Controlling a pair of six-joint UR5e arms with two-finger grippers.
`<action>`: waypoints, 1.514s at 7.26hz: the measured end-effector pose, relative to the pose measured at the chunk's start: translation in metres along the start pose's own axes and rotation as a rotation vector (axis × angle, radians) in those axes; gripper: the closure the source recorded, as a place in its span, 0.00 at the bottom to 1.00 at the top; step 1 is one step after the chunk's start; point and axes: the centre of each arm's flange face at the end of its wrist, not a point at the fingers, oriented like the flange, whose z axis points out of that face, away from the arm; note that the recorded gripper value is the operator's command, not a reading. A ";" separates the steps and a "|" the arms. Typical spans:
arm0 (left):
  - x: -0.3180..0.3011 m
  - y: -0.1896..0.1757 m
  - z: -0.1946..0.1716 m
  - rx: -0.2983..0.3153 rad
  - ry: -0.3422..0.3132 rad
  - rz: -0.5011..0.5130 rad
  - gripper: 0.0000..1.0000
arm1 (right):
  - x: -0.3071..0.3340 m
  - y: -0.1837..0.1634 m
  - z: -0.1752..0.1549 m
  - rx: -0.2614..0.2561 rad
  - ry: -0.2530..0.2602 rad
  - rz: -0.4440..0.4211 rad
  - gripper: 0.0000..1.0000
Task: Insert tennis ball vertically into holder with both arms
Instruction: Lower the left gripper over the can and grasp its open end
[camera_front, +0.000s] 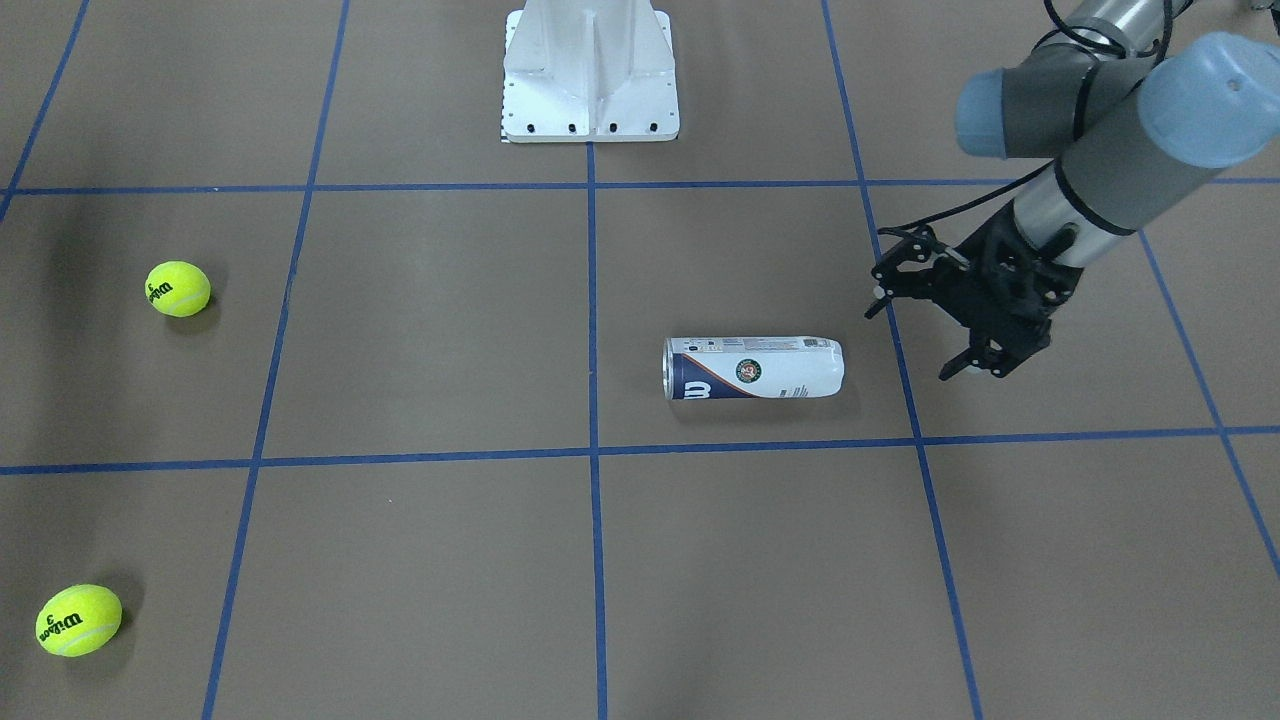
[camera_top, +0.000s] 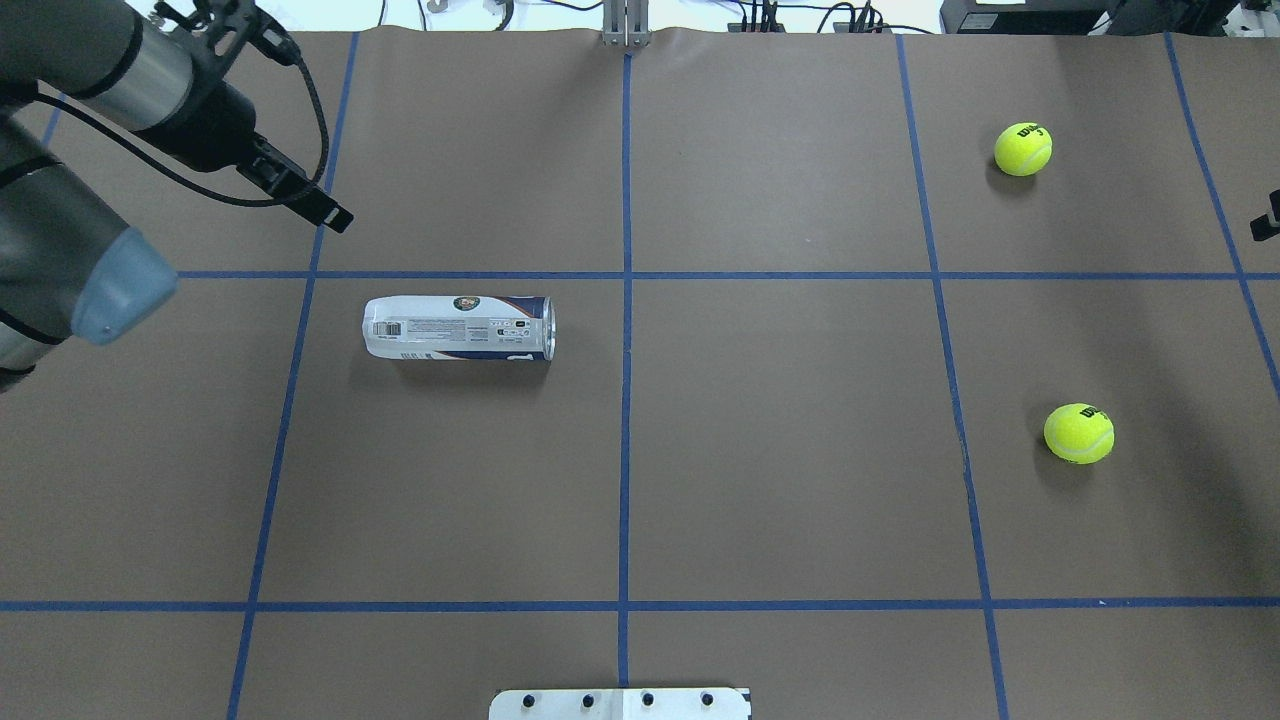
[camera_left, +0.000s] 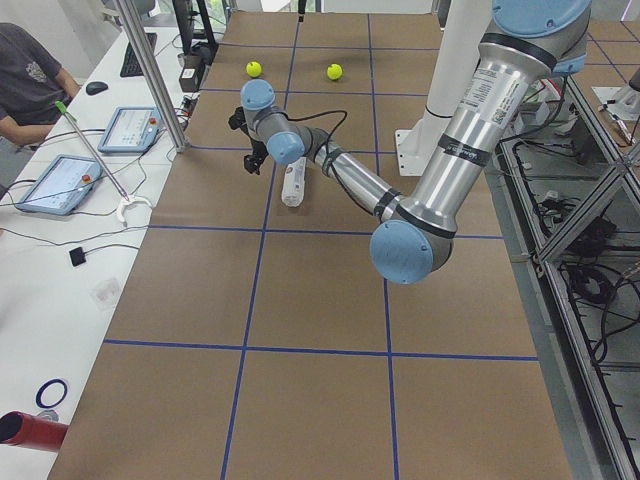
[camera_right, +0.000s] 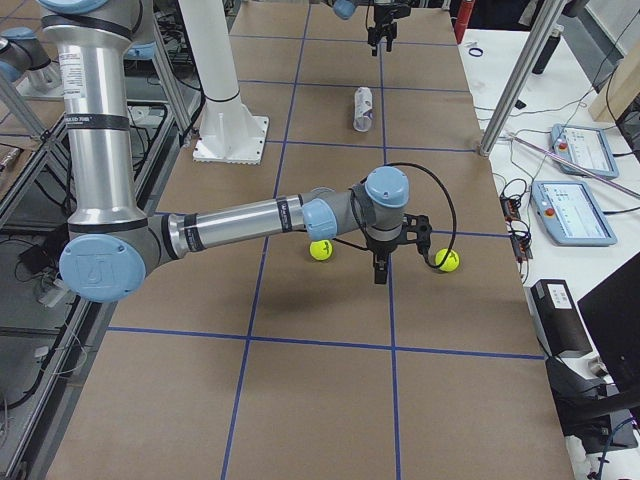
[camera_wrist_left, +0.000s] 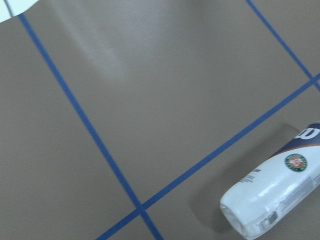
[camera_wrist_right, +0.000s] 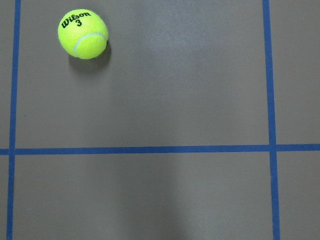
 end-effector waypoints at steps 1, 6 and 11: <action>0.029 -0.013 0.014 0.016 0.001 0.072 0.02 | 0.001 0.004 -0.001 0.000 0.000 0.000 0.00; 0.093 -0.041 0.060 0.039 -0.076 0.455 0.02 | 0.003 0.005 0.003 -0.009 -0.002 0.005 0.00; 0.132 -0.052 0.152 -0.063 -0.158 0.590 0.02 | 0.006 0.004 0.007 -0.018 -0.001 0.012 0.00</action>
